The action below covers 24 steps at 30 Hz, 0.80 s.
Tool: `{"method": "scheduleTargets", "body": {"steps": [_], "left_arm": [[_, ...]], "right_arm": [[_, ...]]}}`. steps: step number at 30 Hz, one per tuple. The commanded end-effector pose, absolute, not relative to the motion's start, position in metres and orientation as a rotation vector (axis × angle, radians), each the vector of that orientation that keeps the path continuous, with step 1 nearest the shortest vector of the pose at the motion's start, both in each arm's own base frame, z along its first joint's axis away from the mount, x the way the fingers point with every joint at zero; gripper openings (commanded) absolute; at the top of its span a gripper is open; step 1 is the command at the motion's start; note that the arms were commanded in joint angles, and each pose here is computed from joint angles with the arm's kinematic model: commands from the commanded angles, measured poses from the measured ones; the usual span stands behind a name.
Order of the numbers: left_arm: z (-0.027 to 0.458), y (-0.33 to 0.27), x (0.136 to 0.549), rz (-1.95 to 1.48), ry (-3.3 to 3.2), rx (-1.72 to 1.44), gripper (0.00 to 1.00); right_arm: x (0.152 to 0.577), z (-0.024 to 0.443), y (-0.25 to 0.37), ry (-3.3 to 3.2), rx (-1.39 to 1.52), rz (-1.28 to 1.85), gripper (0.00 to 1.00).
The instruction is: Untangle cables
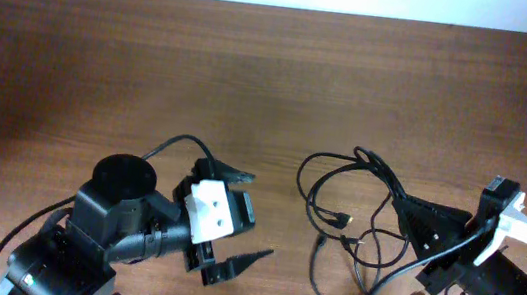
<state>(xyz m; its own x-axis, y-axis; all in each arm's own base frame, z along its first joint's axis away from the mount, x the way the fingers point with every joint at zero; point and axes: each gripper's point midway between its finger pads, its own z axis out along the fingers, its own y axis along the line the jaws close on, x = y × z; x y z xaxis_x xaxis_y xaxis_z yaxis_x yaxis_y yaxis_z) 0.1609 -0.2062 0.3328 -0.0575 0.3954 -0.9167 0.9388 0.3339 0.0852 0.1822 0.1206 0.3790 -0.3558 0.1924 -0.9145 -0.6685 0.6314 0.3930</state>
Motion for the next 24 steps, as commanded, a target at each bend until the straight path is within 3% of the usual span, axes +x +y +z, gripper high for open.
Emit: {"method": "scheduleTargets", "body": {"steps": [1,10,16,20,24], "left_arm": [[0.347,-0.217,0.137,-0.771,1.406,1.392,0.99],[0.344,-0.266,0.126,-0.825,1.117,1.612,1.00],[0.331,-0.311,0.140,-0.851,1.046,1.660,0.85],[0.318,-0.327,0.156,-0.775,1.081,1.658,0.92],[0.309,-0.340,0.157,-0.790,1.074,1.677,0.87]], "right_arm": [[0.166,0.395,0.132,1.714,-0.344,1.155,0.04],[0.137,0.407,0.149,1.734,-0.394,1.419,0.04],[0.132,0.408,0.151,1.765,-0.364,1.496,0.04],[0.126,0.408,0.153,1.771,-0.384,1.527,0.04],[0.125,0.408,0.154,1.778,-0.381,1.544,0.04]]}}
